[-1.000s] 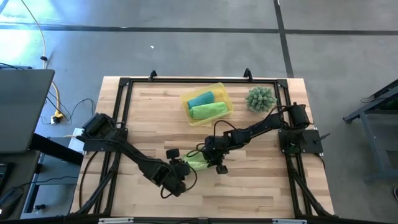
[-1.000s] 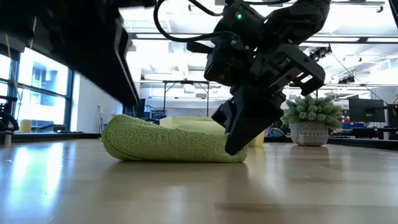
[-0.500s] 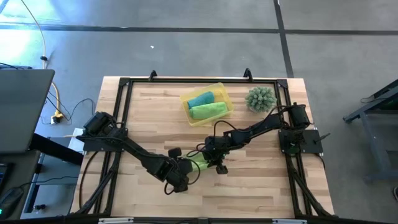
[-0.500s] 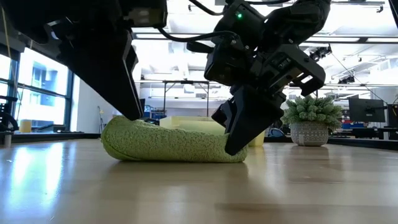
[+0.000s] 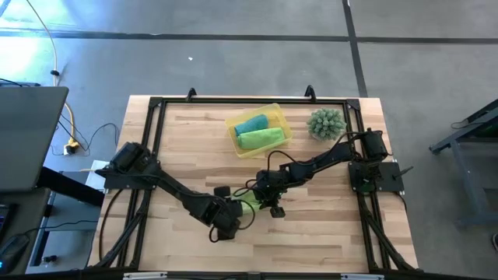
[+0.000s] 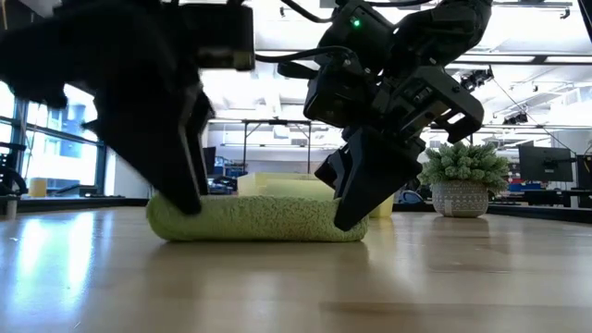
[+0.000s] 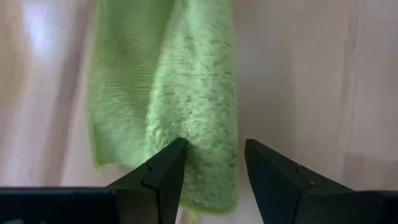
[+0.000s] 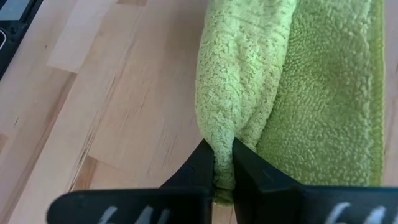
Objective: Roll microfiber towels into tight, uniform cylinder then place into a basket
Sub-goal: Roll the light green microfiber cloth
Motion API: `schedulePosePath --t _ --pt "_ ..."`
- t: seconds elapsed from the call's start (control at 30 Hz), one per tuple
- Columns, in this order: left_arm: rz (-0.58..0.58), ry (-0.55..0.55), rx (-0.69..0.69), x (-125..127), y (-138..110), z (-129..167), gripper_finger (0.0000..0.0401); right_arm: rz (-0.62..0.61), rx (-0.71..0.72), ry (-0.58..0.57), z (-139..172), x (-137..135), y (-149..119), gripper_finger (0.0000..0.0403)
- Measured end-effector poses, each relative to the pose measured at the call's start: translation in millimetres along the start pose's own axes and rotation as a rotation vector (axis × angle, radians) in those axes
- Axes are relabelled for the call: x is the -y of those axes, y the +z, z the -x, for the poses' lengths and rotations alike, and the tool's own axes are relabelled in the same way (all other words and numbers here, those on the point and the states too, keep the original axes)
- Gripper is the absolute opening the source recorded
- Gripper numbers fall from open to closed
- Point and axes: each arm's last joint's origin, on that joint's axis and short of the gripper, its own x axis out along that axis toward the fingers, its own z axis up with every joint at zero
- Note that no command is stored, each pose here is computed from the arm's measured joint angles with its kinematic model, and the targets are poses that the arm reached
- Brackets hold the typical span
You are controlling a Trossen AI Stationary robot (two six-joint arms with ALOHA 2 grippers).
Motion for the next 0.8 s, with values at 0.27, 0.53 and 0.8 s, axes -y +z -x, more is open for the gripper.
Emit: schedulePosePath --t 0.27,0.53,0.8 --pt "-0.045 0.039 -0.024 5 -6 -18 0.0153 -0.005 -0.004 -0.002 0 0 0 0.0012" --pt "-0.082 -0.002 0.013 8 -14 -23 0.008 0.013 -0.052 -0.018 16 -5 0 0.0067" --pt "0.063 -0.22 0.109 -4 -13 -41 0.0031 0.142 -0.11 0.017 39 -27 0 0.0118"
